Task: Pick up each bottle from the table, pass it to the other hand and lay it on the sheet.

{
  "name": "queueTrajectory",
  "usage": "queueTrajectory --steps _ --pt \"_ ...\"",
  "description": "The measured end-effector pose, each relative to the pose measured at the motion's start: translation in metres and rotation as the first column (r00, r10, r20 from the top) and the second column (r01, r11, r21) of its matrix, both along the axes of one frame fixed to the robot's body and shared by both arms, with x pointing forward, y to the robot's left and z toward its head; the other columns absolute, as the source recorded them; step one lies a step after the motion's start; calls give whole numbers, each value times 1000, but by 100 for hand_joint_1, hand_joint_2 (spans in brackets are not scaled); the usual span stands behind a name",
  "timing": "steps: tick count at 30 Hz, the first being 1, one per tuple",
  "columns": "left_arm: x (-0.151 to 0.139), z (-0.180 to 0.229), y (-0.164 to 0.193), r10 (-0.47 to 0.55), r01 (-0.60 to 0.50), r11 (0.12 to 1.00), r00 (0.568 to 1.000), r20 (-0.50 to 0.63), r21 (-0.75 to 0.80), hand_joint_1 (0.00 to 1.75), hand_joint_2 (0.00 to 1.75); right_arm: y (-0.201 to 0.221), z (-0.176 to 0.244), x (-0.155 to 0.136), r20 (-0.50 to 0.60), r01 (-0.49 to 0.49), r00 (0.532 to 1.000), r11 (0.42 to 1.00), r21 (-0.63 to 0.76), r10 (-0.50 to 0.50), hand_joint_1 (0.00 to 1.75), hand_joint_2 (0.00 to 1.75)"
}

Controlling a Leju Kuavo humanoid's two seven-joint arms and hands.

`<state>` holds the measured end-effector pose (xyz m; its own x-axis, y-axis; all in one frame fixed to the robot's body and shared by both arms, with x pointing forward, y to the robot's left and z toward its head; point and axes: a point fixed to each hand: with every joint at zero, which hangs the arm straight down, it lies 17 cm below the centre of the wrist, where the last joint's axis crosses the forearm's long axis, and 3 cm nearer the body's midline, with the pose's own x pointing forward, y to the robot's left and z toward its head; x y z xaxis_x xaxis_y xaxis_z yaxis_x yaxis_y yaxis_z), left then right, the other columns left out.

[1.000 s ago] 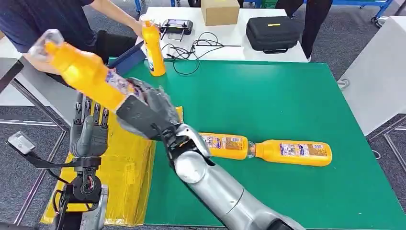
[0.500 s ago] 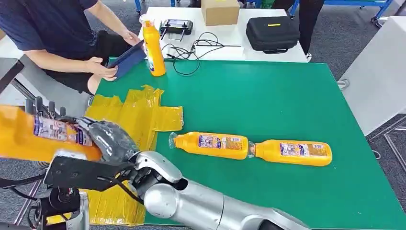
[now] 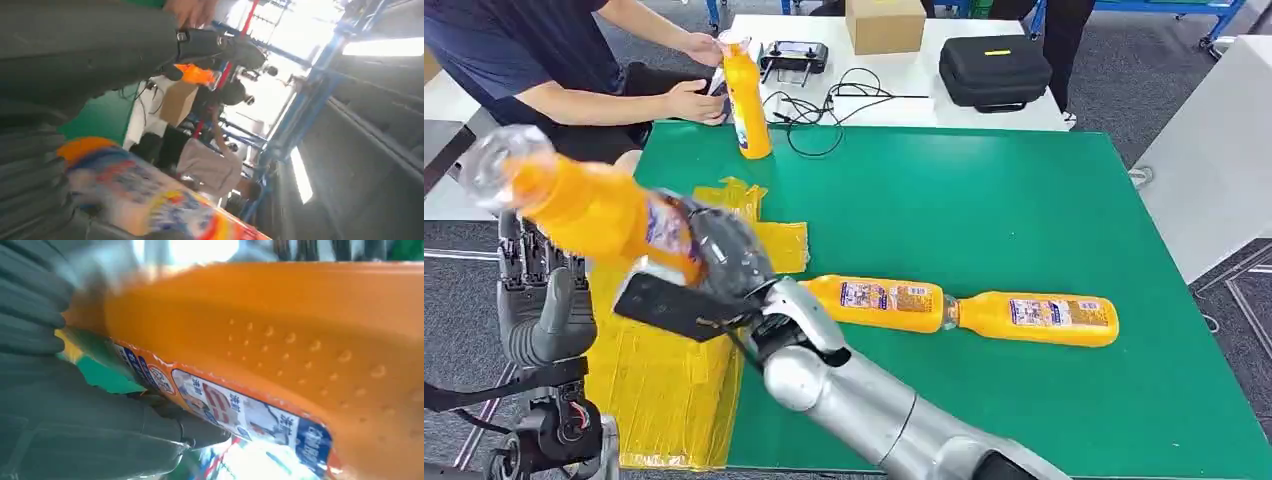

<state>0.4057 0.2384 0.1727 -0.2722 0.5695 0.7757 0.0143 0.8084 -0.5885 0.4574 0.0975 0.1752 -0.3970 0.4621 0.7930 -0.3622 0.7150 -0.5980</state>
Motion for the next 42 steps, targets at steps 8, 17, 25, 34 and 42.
queueTrajectory --steps 8,17,25,34,42 --pt "-5 -1 -4 -6 6 1000 1000 10 -6 0 175 -75 25 41 -13 165 986 967 193 -165 175 175" --pt "-3 3 -19 -42 42 999 999 28 -11 0 175 -71 4 38 -58 150 988 975 162 -143 175 175" --pt "-2 6 -24 -46 46 999 998 30 -4 0 175 -43 -11 25 -105 105 990 988 112 -94 175 175" --pt "0 1 -41 -70 70 992 998 -6 102 0 175 6 -34 -7 -191 3 982 1000 -16 -6 175 175" --pt "-1 0 -46 -80 80 986 997 -9 144 0 175 24 -38 -23 -168 -56 985 995 -85 41 175 175"
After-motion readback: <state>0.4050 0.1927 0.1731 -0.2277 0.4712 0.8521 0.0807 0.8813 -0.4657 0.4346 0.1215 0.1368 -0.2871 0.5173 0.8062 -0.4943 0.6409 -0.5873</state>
